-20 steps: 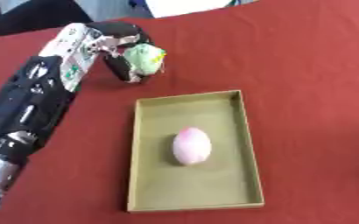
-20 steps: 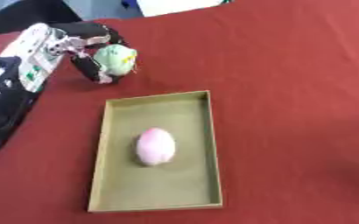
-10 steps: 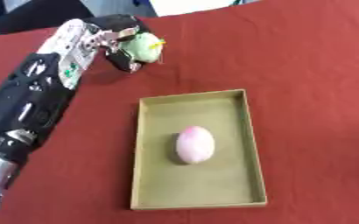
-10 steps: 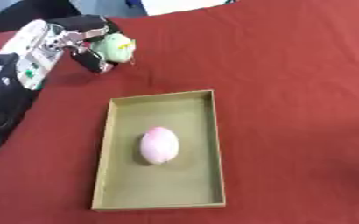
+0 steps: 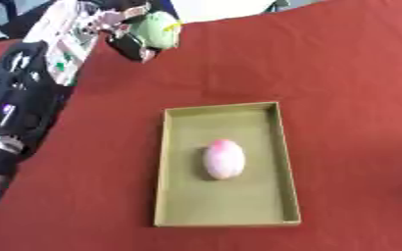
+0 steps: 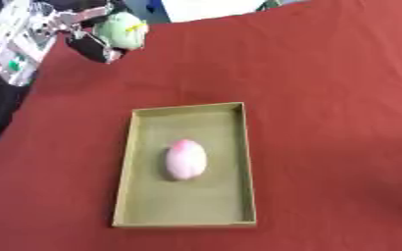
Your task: Pick up objects on the table and place them in the box.
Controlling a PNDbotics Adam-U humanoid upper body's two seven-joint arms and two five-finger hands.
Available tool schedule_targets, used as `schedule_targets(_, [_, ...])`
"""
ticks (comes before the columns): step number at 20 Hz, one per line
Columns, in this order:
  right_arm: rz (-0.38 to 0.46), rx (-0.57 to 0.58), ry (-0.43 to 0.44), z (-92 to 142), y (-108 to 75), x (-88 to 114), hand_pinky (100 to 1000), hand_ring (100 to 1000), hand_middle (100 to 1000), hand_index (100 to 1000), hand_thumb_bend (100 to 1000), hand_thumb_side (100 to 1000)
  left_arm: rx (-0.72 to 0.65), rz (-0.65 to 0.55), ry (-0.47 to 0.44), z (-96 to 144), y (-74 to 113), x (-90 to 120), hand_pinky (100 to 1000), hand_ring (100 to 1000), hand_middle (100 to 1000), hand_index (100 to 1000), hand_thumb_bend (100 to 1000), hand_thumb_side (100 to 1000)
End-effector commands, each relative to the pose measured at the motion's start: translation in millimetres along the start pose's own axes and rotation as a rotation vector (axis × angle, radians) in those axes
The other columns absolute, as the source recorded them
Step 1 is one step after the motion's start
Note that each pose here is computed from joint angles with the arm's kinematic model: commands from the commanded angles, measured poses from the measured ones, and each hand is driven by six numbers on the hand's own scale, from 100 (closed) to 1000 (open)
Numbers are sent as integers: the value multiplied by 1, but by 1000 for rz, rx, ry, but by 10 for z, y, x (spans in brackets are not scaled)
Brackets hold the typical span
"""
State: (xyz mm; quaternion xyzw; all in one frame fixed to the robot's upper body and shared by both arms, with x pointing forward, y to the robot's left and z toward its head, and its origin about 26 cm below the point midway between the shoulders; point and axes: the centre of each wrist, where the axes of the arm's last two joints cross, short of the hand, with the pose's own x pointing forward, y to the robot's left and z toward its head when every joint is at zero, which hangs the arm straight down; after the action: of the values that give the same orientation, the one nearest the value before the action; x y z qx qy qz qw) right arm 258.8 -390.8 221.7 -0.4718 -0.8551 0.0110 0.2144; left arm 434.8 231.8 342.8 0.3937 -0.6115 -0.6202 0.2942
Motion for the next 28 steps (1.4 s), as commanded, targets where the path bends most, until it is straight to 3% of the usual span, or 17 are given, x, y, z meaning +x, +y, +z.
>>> schedule_targets(1, [22, -5, -40, -73, -60, 32, 663, 759, 579, 760, 172, 683, 76, -75, -93, 218, 304, 199, 675, 740, 618, 748, 100, 100])
schedule_targets(6, [32, -2, -34, -42, -74, 16, 664, 760, 580, 760, 172, 679, 152, -140, -278, 548, 451, 752, 658, 708, 581, 713, 100, 100])
schedule_targets(14, [42, -6, -20, 6, -87, -4, 664, 760, 579, 759, 172, 680, 125, -146, -436, 754, 307, 1328, 661, 704, 581, 709, 100, 100])
schedule_targets(19, [42, -5, -14, 30, -86, -11, 665, 760, 578, 759, 172, 682, 70, -132, -468, 691, 118, 1487, 662, 702, 581, 713, 100, 100])
schedule_targets(28, [39, -17, -1, 63, -82, -20, 664, 761, 577, 756, 173, 683, -14, -105, -432, 390, -345, 1536, 670, 706, 586, 718, 100, 100])
